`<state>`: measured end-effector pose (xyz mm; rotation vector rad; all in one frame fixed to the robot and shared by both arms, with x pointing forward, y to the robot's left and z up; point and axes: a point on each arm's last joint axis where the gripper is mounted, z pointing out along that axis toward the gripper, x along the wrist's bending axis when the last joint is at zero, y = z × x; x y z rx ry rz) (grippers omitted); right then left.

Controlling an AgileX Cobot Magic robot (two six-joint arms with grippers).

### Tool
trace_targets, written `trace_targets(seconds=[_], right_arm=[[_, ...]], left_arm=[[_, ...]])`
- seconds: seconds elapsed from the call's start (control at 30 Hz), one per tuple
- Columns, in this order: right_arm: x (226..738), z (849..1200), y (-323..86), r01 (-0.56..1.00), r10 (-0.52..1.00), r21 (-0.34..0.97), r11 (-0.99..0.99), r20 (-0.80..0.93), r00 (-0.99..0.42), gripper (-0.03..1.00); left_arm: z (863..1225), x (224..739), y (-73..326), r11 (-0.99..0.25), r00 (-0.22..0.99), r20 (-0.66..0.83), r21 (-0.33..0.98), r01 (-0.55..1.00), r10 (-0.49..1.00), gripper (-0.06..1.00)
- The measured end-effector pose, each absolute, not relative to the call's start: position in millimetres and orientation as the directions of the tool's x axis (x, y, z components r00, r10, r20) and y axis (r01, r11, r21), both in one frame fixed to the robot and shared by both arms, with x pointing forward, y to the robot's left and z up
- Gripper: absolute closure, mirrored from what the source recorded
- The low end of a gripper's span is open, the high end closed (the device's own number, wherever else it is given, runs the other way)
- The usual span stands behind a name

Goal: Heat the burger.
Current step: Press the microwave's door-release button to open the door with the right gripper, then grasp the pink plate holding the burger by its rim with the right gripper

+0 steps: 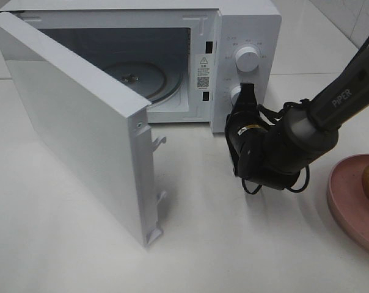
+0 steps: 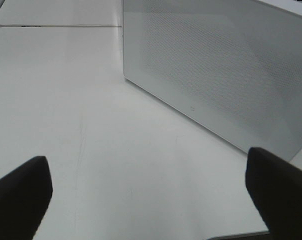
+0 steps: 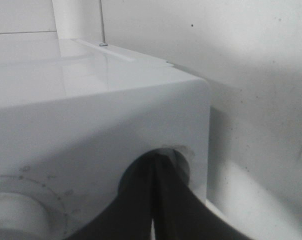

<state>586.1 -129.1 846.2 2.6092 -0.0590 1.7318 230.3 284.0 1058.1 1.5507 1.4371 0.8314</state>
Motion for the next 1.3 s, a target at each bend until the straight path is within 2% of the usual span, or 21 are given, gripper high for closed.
trace_targets(seconds=[0.7,1.13,1.3], right_arm=[[576.1,857.1,-135.6,0.025,0.006,-0.005,-1.000,0.900,0.436,0.96],[559.3,864.4,-139.8,0.113,0.116,0.066,-0.991,0.849,0.516,0.96],[545.5,879.4,-146.3,0.168,0.188,0.116,-0.979,0.833,0.520,0.96]], left_arm=[[1058.1,230.3,284.0,0.013,0.121,-0.073,0.902,0.431,0.990,-0.02],[1058.1,230.3,284.0,0.013,0.121,-0.073,0.902,0.431,0.990,-0.02],[1058.1,230.3,284.0,0.013,0.121,-0.073,0.902,0.431,0.990,-0.02]])
